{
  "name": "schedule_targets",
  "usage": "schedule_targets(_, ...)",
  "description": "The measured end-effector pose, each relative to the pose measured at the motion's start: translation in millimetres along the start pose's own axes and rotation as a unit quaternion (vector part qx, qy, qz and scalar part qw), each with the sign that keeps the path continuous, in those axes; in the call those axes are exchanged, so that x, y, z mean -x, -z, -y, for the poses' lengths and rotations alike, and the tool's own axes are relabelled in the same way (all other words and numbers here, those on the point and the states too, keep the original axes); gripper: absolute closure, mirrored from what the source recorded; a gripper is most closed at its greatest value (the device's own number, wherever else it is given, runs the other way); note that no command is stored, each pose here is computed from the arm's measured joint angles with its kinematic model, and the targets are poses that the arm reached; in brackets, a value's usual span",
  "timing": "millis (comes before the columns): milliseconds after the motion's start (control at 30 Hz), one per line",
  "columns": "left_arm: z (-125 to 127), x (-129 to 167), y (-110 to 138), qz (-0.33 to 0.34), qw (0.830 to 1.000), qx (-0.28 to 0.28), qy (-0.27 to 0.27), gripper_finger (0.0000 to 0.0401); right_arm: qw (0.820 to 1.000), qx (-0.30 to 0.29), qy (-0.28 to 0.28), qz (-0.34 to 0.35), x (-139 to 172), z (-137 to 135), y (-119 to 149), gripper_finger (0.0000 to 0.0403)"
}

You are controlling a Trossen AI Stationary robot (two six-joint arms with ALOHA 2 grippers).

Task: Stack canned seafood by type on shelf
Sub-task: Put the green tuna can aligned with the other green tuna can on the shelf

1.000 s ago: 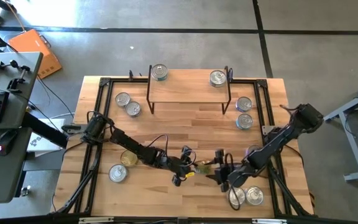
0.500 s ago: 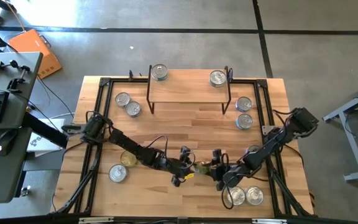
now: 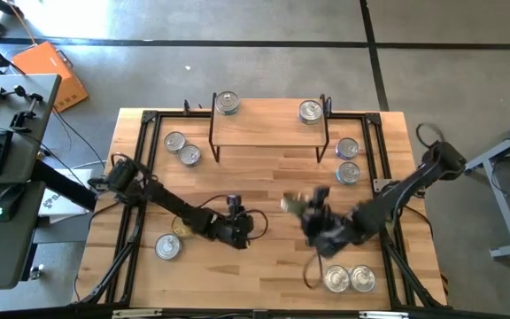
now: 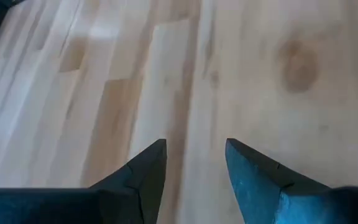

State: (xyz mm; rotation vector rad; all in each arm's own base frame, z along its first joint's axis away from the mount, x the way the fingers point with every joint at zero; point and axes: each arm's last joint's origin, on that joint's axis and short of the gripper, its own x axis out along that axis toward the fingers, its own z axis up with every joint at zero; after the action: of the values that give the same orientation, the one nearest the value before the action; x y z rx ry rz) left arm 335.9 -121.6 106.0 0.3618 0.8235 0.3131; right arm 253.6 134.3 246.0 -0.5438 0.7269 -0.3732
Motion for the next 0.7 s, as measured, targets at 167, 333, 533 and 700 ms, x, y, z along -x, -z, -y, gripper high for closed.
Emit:
schedule_targets(167,8,6,-3,0.041,0.999,0.014,0.011,0.0253,0.989,0.039,0.087,-0.115,-17,66,-12,0.0282)
schedule_targets(333,13,10,-9,0.072,0.997,0.003,0.014,0.0259,0.972,0.075,0.100,-0.200,-52,112,-1,0.0282)
schedule_targets(533,13,10,-9,0.074,0.997,0.001,0.015,0.0265,0.962,0.055,0.064,-0.259,-82,141,22,0.0282)
schedule_targets(700,14,11,-9,0.075,0.997,-0.006,0.015,0.0266,0.957,0.053,0.068,-0.276,-88,153,28,0.0282)
